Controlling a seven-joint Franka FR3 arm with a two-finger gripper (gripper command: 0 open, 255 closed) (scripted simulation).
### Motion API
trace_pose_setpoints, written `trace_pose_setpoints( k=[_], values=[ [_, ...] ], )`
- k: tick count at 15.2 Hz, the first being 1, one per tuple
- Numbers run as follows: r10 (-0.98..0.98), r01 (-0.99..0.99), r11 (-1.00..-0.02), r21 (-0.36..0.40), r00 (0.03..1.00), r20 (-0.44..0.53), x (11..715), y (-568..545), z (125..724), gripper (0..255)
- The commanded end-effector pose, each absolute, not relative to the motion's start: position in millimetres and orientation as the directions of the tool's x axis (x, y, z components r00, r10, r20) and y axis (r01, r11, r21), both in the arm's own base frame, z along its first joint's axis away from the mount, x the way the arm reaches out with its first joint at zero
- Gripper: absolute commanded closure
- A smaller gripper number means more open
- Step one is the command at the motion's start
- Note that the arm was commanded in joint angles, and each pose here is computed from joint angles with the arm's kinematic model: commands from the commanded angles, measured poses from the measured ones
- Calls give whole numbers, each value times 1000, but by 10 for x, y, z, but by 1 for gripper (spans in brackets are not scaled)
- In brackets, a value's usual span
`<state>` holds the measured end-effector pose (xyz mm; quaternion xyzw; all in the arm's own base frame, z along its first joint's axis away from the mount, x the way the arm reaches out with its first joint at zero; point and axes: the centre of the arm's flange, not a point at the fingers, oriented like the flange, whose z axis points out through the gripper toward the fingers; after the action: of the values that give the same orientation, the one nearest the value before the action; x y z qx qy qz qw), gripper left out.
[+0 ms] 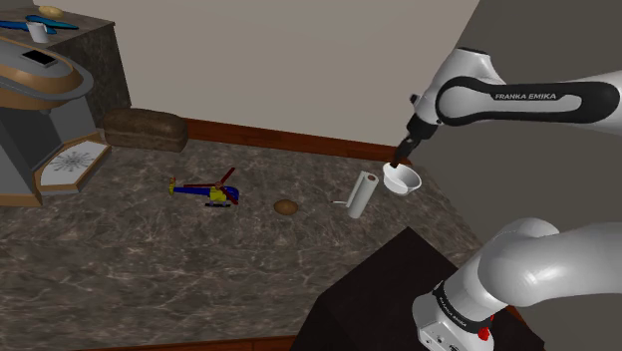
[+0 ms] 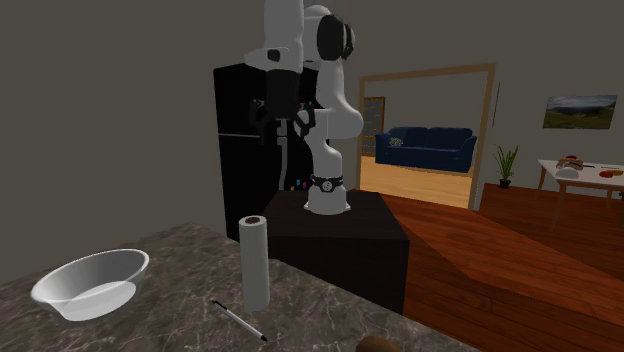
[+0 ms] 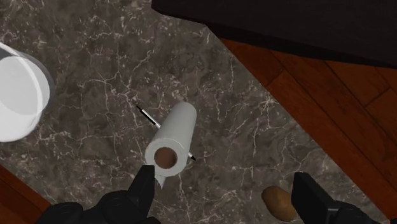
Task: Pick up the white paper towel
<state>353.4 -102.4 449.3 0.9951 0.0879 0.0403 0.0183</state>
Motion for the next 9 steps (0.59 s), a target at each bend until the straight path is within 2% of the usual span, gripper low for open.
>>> trace_pose_setpoints(
  k=[1,9],
  values=[
    [186,183,-982,49,979,84,3642,-1099,4265,0],
    [220,214,-975,65,970,101,4008,-1482,3368,0]
  ],
)
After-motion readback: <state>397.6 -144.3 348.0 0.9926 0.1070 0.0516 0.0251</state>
